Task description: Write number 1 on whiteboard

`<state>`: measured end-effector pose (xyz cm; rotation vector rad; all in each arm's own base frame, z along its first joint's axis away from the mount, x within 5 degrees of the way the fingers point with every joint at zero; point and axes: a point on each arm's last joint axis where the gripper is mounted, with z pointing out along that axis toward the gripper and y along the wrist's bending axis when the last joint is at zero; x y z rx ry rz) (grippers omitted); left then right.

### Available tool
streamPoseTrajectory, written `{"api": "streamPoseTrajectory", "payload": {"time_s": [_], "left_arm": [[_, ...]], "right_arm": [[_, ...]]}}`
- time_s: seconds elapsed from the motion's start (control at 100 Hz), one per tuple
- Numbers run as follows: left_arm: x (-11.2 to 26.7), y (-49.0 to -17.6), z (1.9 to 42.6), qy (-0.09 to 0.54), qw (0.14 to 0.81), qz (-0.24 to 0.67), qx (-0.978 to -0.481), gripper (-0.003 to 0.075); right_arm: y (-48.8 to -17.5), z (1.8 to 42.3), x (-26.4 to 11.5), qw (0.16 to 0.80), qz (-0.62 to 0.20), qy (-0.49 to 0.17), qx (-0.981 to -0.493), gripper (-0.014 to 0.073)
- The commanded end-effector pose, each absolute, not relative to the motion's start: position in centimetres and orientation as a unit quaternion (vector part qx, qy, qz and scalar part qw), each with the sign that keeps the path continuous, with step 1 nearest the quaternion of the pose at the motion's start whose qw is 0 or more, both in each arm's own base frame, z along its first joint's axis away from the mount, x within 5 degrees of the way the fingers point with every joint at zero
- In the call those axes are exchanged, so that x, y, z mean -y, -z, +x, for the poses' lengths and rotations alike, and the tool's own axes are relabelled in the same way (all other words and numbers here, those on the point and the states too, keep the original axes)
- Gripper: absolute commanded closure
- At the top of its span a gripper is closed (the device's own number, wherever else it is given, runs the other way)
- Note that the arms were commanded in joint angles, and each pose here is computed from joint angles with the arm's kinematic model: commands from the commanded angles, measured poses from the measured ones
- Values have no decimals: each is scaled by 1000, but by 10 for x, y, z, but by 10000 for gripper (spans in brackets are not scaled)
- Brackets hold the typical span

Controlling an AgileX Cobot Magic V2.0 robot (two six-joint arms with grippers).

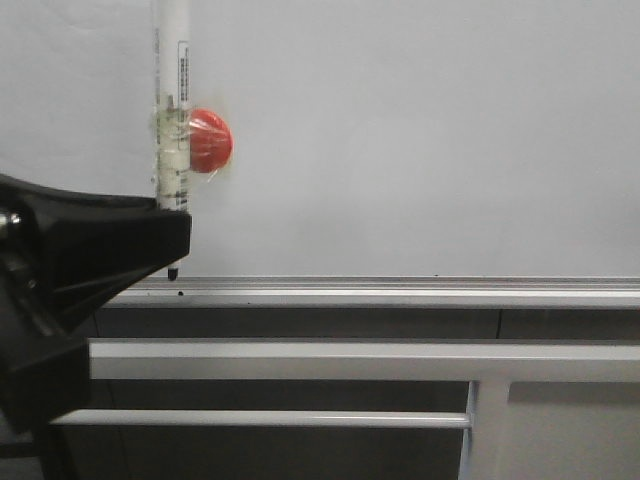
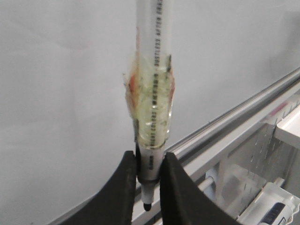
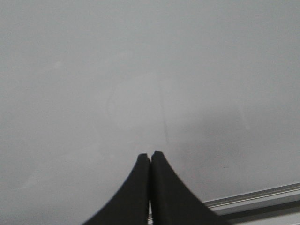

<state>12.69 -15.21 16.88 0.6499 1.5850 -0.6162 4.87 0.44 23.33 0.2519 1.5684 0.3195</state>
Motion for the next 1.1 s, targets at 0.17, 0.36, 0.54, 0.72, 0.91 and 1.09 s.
{"api": "streamPoseTrajectory", "payload": {"time_s": [0.17,0.36,0.54,0.72,0.91,1.09], "left_arm": [[148,-190,115,318,679,280,-599,741],[152,-180,110,319,639,327,-619,741],[155,-174,106,319,613,360,-627,741],[156,-166,103,310,580,393,-643,741],[155,-155,101,287,536,422,-672,741],[162,-150,101,269,496,467,-681,741]], "right_arm": [[-261,41,-6,706,82,-133,-691,648],[-268,34,-12,681,26,-141,-718,648],[-276,29,-23,655,-26,-184,-732,648],[-287,29,-30,637,-101,-172,-745,648],[-294,37,-39,580,-145,-193,-778,648],[-298,48,-48,550,-168,-232,-784,648]]}}
